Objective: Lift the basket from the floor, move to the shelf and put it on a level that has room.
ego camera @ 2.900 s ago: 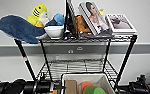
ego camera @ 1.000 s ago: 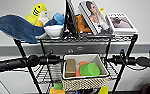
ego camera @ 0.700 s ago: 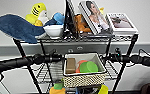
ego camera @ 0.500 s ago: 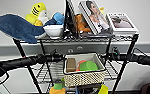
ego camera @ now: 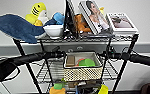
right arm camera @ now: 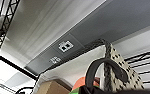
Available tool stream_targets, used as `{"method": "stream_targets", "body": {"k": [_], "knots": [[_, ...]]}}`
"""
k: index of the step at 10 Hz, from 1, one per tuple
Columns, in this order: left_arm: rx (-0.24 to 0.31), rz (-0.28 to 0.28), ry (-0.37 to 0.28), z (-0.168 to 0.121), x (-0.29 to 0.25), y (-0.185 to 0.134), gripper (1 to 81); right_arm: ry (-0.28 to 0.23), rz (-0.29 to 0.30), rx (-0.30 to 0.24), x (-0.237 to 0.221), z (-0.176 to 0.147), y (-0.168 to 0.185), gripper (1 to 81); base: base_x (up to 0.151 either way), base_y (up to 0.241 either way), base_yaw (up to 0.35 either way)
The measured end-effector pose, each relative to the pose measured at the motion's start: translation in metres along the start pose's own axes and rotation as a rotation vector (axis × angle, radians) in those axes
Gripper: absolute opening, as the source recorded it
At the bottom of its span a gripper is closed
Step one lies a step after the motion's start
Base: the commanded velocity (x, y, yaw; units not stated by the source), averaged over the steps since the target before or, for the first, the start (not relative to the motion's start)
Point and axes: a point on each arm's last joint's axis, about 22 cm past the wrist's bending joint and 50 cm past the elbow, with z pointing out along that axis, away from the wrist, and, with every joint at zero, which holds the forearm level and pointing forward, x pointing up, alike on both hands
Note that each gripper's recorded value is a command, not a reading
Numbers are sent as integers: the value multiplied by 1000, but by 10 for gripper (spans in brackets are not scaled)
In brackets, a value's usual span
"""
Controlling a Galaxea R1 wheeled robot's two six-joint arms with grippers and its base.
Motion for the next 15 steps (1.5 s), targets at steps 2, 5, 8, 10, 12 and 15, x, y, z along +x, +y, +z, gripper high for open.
{"method": "stream_targets", "body": {"k": [2,5,8,10,12,15], "knots": [[29,4,4,9,7,-6,10,20,15,0,-1,7,4,10,0,0,0],[35,19,3,9,6,-9,811,31,33,-5,-2,8,10,10,0,0,0],[13,21,-4,5,0,-2,811,-22,45,-26,-18,7,19,811,0,0,0],[15,20,-3,-1,0,-6,811,-38,53,-39,-23,2,27,811,0,0,0],[25,17,4,-10,3,-14,811,-27,51,-44,-16,-7,30,811,0,0,0],[14,19,3,-37,-1,-20,811,-50,52,-16,-26,-21,19,811,0,0,0]]}}
